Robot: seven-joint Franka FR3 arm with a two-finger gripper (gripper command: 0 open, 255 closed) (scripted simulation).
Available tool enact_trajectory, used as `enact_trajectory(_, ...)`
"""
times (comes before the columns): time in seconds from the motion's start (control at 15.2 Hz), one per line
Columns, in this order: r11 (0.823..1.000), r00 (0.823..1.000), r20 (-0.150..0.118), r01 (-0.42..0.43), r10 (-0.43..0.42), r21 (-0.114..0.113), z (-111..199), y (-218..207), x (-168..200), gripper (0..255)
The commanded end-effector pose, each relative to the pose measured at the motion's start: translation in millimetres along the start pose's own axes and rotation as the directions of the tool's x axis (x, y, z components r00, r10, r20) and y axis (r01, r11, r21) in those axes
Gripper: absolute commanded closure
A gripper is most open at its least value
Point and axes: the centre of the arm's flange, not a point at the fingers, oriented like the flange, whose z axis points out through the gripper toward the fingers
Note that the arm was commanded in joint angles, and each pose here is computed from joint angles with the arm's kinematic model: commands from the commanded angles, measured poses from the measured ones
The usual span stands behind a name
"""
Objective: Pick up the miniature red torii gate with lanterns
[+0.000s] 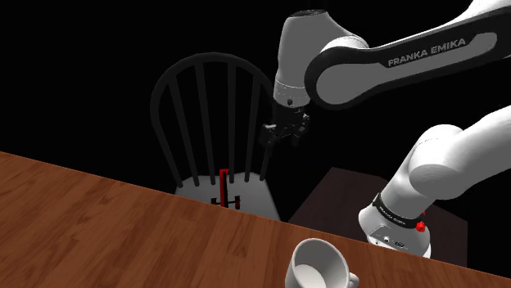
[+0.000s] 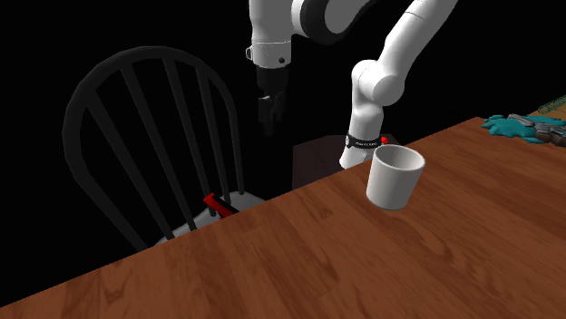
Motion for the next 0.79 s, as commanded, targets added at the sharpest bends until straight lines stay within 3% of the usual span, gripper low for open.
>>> enact_trajectory(0.0, 0.999, 0.999, -0.001, -0.042, 0.042, -0.005, 16, -22, 1, 0)
enact_trajectory(0.33, 0.990, 0.990, -0.003, -0.140, 0.140, -0.023, 62, -72, 8, 0)
enact_trajectory(0.73, 0.966, 0.967, -0.009, -0.255, 0.255, -0.045, 118, -130, 23, 0)
